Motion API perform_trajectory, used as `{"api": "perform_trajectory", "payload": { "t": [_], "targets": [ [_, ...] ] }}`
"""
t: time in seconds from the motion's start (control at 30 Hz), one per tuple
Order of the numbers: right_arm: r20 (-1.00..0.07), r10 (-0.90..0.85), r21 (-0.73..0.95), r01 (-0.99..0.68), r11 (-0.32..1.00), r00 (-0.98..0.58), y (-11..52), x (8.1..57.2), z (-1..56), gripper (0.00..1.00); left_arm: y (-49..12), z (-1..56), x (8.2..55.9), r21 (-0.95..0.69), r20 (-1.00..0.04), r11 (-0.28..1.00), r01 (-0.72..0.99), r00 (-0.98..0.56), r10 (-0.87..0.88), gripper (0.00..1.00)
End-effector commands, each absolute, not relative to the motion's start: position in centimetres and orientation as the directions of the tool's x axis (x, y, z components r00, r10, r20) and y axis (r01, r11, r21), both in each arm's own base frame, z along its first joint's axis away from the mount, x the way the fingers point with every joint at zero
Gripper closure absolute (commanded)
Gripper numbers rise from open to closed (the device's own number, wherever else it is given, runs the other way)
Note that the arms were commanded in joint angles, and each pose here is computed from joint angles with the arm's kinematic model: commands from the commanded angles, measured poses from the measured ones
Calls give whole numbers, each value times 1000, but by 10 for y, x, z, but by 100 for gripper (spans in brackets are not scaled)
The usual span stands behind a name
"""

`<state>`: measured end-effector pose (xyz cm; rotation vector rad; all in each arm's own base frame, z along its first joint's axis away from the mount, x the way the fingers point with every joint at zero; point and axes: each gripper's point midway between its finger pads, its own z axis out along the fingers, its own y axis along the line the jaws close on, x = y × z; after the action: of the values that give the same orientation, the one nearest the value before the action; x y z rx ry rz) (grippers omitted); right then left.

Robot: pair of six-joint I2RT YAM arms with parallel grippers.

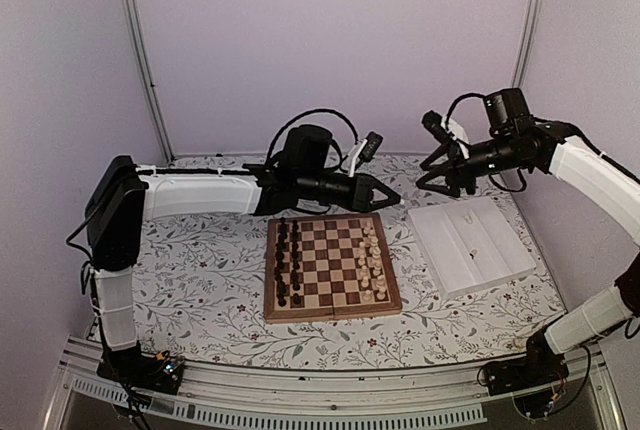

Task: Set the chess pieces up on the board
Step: Place the chess piece on the chessboard.

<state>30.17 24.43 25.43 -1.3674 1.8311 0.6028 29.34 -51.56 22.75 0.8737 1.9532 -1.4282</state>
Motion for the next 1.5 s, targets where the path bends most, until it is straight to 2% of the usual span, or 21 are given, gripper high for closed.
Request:
{"api": "perform_trajectory", "payload": {
  "t": [0.0,0.03,0.2,0.37,1.0,1.27,1.33,1.4,1.47],
  "targets": [
    [-941,-243,173,-951,256,-236,234,298,337,44,-503,306,307,-524,-852,140,840,-518,-80,94],
    [-928,-194,274,-934,228,-319,234,297,336,44,-502,311,307,-519,-854,133,844,-508,-111,94],
    [-832,-106,540,-839,66,-544,242,290,317,48,-504,325,310,-521,-842,86,849,-495,-215,95],
    [-769,-89,635,-773,7,-633,246,293,313,50,-516,325,309,-534,-828,49,844,-510,-231,95],
    [-756,-84,652,-758,-13,-649,247,295,311,64,-543,310,299,-560,-815,7,828,-550,-181,96],
    [-769,-77,636,-772,-3,-634,247,297,313,82,-546,305,299,-568,-812,8,823,-559,-170,95],
    [-777,-75,626,-780,0,-625,247,297,314,89,-547,303,299,-571,-810,8,821,-562,-165,93],
    [-780,-70,622,-783,18,-622,247,301,315,95,-546,302,300,-573,-810,16,820,-564,-160,86],
    [-787,-71,611,-790,50,-613,247,306,314,97,-543,304,300,-564,-818,26,825,-554,-156,75]
  ]
}}
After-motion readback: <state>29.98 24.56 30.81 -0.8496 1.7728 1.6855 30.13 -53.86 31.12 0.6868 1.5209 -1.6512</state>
